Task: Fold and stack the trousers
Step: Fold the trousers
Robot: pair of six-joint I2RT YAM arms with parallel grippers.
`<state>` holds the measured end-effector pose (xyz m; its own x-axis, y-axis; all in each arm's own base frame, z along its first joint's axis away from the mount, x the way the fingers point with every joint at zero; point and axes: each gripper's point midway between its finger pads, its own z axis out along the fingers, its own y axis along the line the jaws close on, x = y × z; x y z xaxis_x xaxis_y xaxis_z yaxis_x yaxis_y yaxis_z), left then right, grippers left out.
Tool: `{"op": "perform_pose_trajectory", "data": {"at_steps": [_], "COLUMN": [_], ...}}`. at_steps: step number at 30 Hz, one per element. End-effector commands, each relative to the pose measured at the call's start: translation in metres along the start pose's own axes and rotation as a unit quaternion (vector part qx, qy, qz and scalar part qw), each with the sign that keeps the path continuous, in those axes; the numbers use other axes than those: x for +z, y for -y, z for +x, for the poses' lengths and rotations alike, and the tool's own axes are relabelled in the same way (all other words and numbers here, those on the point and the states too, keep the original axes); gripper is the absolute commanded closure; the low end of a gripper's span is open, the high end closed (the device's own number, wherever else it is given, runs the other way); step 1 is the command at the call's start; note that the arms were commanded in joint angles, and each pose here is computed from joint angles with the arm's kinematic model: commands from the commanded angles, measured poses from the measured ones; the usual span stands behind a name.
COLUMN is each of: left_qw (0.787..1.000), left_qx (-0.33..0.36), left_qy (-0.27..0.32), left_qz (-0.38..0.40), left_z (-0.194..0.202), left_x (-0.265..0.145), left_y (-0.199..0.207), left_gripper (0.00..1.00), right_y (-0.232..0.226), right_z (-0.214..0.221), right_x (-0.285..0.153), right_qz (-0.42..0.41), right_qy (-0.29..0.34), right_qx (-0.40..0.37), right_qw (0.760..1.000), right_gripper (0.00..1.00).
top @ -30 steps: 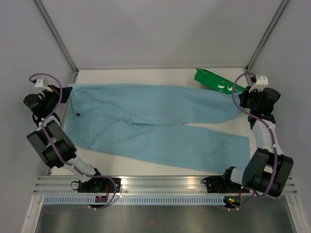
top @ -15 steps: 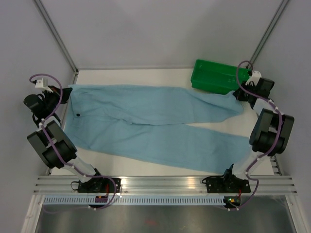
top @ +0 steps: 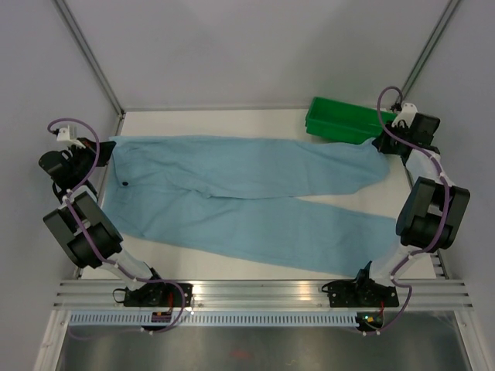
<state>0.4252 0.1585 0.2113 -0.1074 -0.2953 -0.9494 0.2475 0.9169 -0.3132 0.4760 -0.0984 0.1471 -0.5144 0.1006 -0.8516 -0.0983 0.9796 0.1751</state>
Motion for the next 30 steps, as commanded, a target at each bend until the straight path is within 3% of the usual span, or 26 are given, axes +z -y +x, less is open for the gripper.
{"op": "perform_pose_trajectory", "data": {"at_steps": [1,6,16,22,30], "left_qw": [0.999,0.999,0.999,0.999,0.999], "left_qx": [0.037,0.034,0.026,0.021,0.017], "left_qy": [0.023,0.028,0.022,0.021,0.016], "left_qz": [-0.010,-0.010,-0.020,-0.023,-0.031], "left_z": [-0.023,-0.025,-0.021,-0.021,-0.019], "left_x": [-0.002,-0.001,-0.004,-0.004,-0.006], "left_y": [-0.003,-0.004,-0.003,-0.004,-0.004], "left_gripper": [0.98,0.98,0.98,0.98,0.98], "right_y": [0.001,0.014,-0.014,0.004,0.042], "right_z": [0.044,0.057,0.071,0.119,0.066], "right_x": [-0.014,-0.025,-0.016,0.003,0.043], "right_qz": [0.023,0.069,0.001,0.026,0.063], "right_qy": [-0.101,-0.139,-0.141,-0.199,-0.159], "right_qx": [0.045,0.045,0.056,0.074,0.039], "right_qw": [0.994,0.987,0.988,0.977,0.985], "right_gripper": [1.00,1.00,1.00,1.00,1.00]}}
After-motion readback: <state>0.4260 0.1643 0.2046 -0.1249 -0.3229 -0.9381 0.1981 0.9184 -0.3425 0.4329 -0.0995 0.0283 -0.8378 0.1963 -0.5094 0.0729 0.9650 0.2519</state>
